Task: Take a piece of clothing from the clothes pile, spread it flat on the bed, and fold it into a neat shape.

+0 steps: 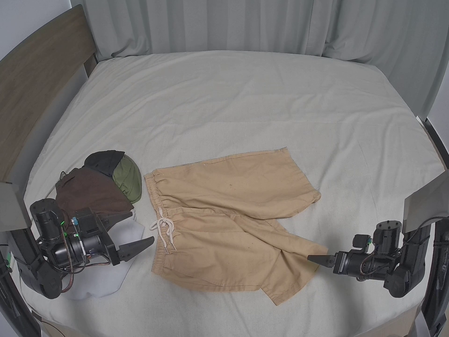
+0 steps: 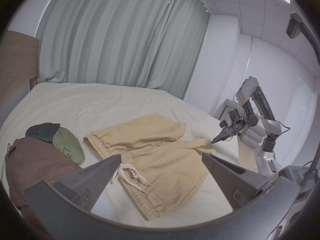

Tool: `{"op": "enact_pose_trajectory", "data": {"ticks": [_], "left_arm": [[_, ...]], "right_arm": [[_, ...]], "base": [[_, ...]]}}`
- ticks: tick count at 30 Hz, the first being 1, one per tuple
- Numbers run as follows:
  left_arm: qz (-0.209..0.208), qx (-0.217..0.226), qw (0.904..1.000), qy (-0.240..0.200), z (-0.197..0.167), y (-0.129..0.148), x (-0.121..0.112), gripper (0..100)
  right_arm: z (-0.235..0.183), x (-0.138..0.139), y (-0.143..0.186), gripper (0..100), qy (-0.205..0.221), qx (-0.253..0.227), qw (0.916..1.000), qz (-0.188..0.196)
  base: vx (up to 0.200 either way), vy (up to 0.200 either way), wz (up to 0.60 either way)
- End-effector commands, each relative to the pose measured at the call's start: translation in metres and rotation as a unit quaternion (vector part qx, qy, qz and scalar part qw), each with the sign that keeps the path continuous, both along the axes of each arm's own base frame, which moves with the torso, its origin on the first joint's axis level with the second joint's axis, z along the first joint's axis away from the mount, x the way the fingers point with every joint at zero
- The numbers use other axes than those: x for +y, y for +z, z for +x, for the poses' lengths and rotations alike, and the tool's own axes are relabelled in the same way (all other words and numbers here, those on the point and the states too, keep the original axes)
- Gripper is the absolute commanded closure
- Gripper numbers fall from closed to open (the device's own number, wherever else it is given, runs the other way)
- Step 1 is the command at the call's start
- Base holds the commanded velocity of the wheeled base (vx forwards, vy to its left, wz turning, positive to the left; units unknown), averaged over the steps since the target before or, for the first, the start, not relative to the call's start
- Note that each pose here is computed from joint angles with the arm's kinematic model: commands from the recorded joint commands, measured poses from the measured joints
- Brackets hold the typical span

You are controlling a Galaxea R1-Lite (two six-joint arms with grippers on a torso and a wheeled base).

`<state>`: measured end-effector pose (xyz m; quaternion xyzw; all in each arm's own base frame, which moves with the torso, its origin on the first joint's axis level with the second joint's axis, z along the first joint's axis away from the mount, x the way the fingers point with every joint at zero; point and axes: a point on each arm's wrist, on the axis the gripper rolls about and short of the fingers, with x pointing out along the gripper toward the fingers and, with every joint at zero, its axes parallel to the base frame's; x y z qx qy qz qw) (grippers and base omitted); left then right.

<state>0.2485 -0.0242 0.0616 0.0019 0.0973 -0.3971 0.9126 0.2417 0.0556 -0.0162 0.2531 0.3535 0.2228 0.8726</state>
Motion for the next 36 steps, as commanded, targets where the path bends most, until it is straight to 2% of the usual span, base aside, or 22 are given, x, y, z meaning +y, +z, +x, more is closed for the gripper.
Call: {"op": "enact_pose_trajectory", "data": {"ticks": [1,4,10,17,21,34,35,36], "left_arm": [[0.002,0.000,1.0000,-0.001,0.000,-0.001,0.000,0],[0.003,0.002,1.0000,-0.001,0.001,-0.003,0.000,0],[0.003,0.002,1.0000,-0.001,0.001,-0.003,0.000,0],[0.004,0.003,1.0000,-0.001,0.001,-0.004,0.000,0],[0.004,0.003,1.0000,-0.001,0.001,-0.004,0.000,0],[0.004,0.005,1.0000,-0.001,0.001,-0.004,0.000,0],[0.004,0.005,1.0000,-0.001,0.001,-0.005,0.000,0],[0.004,0.005,1.0000,-0.001,0.001,-0.005,0.000,0]], "right_arm": [[0.005,0.004,-0.008,0,-0.001,0.008,1.0000,-0.001],[0.011,0.007,-0.009,0,-0.012,0.008,0.9999,0.007],[0.024,0.012,-0.006,0,-0.036,0.011,0.9982,0.048],[0.035,0.011,-0.003,0,-0.059,-0.009,0.9969,0.050],[0.035,0.010,0.005,0,-0.070,-0.012,0.9953,0.066],[0.034,0.011,0.006,0,-0.072,-0.008,0.9949,0.070],[0.034,0.011,0.006,100,-0.073,-0.009,0.9948,0.070],[0.034,0.011,0.005,100,-0.073,-0.006,0.9949,0.070]], "base": [[0.000,0.000,0.00],[0.000,0.000,0.00],[0.000,0.000,0.00],[0.000,0.000,0.00],[0.000,0.000,0.00],[0.000,0.000,0.00],[0.000,0.000,0.00],[0.000,0.000,0.00]]}}
